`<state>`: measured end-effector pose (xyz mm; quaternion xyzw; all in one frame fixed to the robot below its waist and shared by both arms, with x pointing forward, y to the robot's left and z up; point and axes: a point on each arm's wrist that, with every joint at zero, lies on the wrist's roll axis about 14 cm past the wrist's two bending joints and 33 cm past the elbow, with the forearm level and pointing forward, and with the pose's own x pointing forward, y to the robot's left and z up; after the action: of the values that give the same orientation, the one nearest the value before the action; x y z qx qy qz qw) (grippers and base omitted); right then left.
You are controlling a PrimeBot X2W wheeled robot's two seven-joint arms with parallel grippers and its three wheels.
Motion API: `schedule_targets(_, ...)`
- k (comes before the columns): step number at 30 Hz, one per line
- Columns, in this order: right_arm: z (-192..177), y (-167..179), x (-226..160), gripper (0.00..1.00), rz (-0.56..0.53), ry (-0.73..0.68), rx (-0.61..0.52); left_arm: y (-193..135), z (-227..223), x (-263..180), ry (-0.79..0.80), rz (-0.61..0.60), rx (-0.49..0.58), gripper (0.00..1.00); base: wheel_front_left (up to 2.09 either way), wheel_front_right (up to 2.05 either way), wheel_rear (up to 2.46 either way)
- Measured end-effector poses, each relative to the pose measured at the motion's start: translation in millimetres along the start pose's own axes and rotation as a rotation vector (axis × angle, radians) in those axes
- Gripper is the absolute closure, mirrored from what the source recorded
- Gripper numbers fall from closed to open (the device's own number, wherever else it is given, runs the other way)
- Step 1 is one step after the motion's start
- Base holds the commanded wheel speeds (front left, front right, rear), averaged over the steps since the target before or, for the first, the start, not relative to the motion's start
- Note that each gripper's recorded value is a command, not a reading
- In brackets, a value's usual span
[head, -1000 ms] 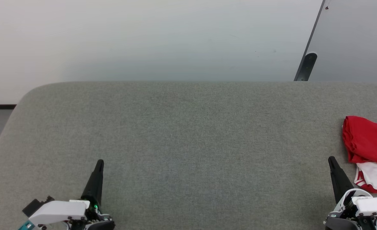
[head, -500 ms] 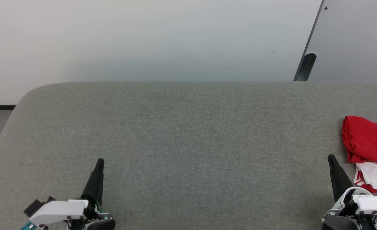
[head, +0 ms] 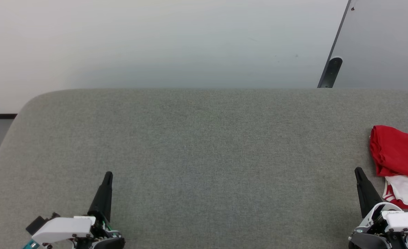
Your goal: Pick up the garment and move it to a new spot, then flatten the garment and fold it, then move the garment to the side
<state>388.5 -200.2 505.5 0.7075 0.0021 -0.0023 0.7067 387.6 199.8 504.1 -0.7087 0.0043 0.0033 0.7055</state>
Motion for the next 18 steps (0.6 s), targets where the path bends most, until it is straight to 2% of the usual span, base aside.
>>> schedule_targets(18, 0.0, 0.0, 0.0, 1.00, 0.000, 0.000, 0.000, 0.0, 0.0, 0.0, -0.001, 0.000, -0.001, 1.00, 0.00, 0.00, 0.00)
